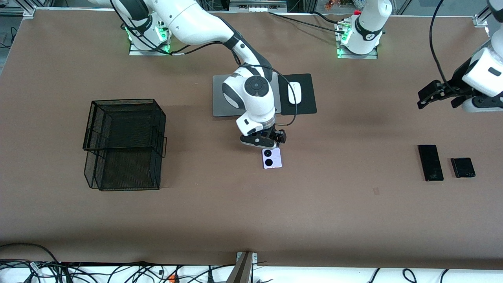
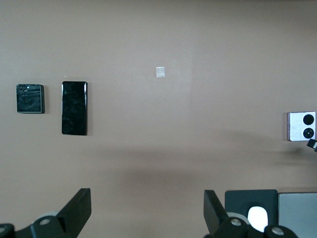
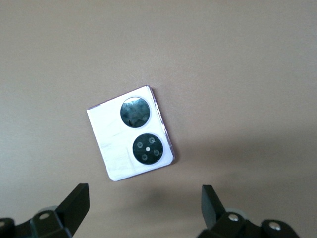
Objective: Place phones with both arms
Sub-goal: 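Grasp the white phone with the right gripper while the left gripper withdraws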
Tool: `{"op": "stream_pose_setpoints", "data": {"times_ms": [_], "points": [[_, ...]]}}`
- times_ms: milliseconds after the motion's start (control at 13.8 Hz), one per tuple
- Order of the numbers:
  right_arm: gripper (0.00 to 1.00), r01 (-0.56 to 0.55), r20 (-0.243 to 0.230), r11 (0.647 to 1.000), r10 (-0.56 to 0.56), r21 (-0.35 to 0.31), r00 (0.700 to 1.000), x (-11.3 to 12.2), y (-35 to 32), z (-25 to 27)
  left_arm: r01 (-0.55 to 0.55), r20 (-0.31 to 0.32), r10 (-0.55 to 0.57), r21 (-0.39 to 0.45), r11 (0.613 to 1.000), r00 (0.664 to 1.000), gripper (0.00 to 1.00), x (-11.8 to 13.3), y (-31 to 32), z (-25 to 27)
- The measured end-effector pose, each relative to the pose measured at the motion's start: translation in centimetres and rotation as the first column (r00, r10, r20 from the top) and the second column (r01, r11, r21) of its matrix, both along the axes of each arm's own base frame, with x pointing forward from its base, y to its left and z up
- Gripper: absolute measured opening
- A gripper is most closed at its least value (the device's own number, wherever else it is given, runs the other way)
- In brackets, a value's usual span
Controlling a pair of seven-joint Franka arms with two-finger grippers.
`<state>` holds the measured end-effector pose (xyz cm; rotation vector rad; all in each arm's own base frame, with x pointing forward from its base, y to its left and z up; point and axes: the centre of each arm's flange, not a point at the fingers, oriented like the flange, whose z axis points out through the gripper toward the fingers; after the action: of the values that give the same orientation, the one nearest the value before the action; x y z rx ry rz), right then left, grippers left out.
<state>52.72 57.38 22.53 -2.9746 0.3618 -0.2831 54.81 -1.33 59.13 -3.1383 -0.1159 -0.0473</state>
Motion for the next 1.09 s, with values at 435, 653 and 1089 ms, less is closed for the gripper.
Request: {"op": "stream_pose_setpoints", "data": {"times_ms": [435, 653, 1089], "points": [[1.00, -0.080, 0.108, 0.994, 0.088, -0.072, 0.990, -0.5, 2.0, -2.3, 0.004, -0.002, -0.004, 0.000, 1.000, 1.000, 1.00, 0.1, 0.0, -0.1], [1.00, -0.086, 0.158, 0.994, 0.096, -0.070, 0.983, 0.6, 1.4, -3.1, 0.000, -0.002, 0.000, 0.000, 1.000, 1.000, 1.00, 0.1, 0.2, -0.1], [1.00, -0.118, 0.211, 0.989, 0.134, -0.085, 0.968, 0.9, 1.1, -5.4, -0.113, -0.019, 0.113, 0.003, 0.994, 0.993, 1.00, 1.8, 7.0, -3.3]]}}
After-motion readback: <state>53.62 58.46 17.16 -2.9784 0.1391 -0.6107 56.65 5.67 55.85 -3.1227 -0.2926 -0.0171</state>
